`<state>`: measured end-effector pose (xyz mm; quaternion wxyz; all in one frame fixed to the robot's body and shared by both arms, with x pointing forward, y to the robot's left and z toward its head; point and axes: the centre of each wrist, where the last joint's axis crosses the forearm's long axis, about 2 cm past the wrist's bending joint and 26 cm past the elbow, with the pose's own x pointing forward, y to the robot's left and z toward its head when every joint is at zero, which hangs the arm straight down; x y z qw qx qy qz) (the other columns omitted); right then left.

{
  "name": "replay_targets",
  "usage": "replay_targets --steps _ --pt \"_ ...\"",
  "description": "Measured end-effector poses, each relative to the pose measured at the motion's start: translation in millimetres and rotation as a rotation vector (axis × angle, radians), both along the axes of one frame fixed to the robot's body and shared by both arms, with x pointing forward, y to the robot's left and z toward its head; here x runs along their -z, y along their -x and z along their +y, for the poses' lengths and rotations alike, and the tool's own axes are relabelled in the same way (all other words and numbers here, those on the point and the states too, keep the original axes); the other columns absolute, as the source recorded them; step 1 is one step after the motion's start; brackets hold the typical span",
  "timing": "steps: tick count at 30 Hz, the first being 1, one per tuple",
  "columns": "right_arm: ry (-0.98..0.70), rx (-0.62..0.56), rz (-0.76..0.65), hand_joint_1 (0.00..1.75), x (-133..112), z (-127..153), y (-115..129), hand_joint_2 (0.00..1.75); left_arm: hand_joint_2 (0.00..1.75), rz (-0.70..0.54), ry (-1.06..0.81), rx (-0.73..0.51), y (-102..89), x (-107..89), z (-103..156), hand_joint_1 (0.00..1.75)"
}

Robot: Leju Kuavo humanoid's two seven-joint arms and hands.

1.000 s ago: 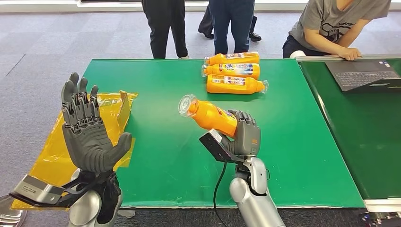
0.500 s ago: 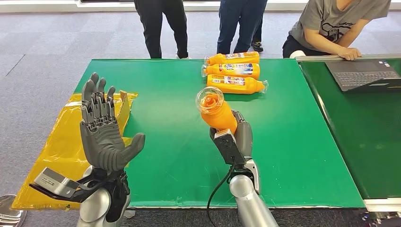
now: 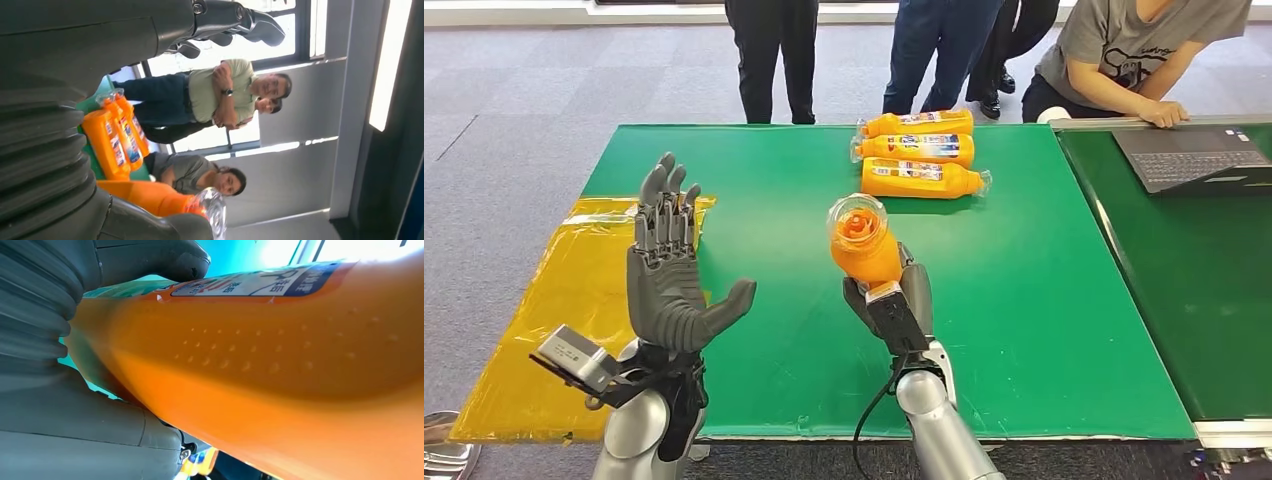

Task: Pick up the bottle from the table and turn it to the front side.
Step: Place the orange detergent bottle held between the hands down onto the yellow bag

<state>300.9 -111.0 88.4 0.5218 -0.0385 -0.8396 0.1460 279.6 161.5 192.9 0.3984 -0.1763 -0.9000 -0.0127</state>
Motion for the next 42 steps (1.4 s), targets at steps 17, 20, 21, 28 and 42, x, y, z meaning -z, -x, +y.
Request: replay_targets --steps 17,20,21,28,42 --pt "0.015 -0.027 0.029 1.75 6.1 6.2 1.6 1.75 1.75 0.047 -0.049 0.042 -8.8 11.4 -1.1 0.00" --pt "0.013 -0.030 0.034 1.75 6.6 6.7 1.9 1.75 1.75 0.059 -0.062 0.085 -9.0 13.1 -1.8 0.00" --pt "0.012 -0.031 0.035 1.75 6.9 7.0 2.0 1.75 1.75 0.066 -0.069 0.110 -9.4 14.1 -2.3 0.00" --pt "0.019 -0.039 0.048 1.75 8.7 9.0 3.1 1.75 1.75 0.115 -0.118 0.228 -18.2 25.8 -6.3 0.00" --pt "0.046 -0.060 0.086 1.75 17.5 12.9 6.4 1.75 1.75 0.172 -0.254 0.385 -39.4 38.2 -32.8 0.00"
